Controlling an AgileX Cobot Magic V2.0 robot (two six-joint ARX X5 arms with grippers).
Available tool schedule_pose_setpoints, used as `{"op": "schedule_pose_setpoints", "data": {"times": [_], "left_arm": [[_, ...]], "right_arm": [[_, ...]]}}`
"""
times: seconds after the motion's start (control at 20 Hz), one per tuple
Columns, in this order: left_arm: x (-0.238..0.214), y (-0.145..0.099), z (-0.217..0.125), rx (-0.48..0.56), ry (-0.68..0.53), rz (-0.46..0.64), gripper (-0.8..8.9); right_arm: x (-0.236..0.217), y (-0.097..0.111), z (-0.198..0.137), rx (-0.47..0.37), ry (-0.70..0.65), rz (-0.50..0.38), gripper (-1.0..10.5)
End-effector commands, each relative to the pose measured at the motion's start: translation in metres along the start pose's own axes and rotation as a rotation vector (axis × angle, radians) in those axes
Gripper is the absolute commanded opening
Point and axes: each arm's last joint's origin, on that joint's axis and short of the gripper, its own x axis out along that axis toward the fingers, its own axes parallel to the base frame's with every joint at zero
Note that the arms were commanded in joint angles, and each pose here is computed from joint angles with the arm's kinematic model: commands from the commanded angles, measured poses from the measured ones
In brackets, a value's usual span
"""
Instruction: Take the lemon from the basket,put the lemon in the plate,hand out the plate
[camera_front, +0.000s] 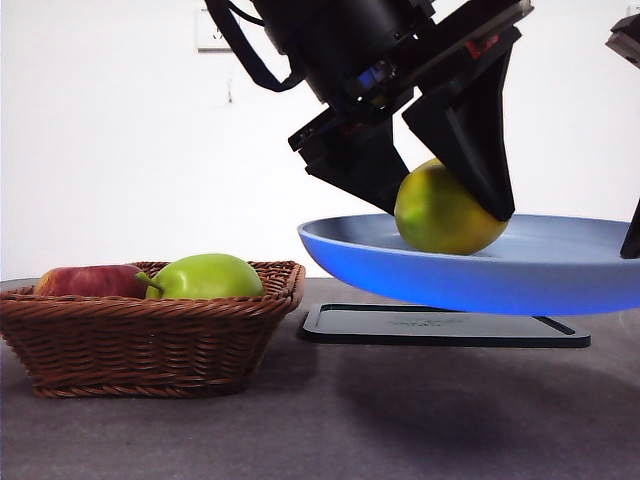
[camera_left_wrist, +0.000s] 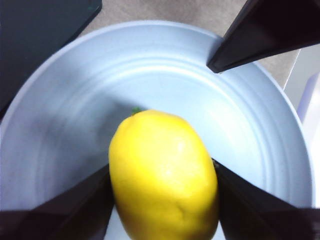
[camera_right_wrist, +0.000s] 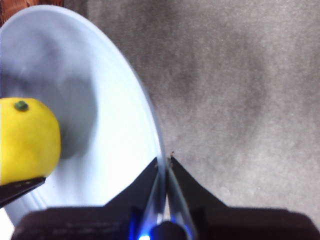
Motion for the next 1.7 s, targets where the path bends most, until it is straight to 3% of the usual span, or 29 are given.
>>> {"op": "schedule_pose_setpoints", "data": {"times": [0.05,0.45,0.8,1.25,1.5,1.7], "left_arm": [[0.004,-0.005,0.003,0.028,-0.005,-0.01,3.54],[-0.004,-0.005,0.003,-0.044,-0.004,-0.008,3.67],[-0.071,-0.006,0.006,-0.047,-0.094,-0.004,3.63],[-0.156,-0.014,-0.005,-0.034,-0.245,-0.012,3.63],[-0.162,-0.014,-0.009,-0.036,-0.239,0.0,3.63],[-0.162,-0.013,-0.009,-0.04,-0.242,0.03,3.63]], "right_arm": [[-0.001,0.002,0.004,-0.017,-0.007,0.013,0.0],[-0.001,0.002,0.003,0.016,-0.006,0.007,0.0],[0.012,-0.01,0.02,0.1,0.003,-0.013,0.0],[0.041,-0.028,0.119,0.109,-0.082,-0.02,0.0],[0.071,-0.05,0.174,0.12,-0.108,-0.026,0.0],[0.093,-0.065,0.194,0.142,-0.102,-0.035,0.0]]}}
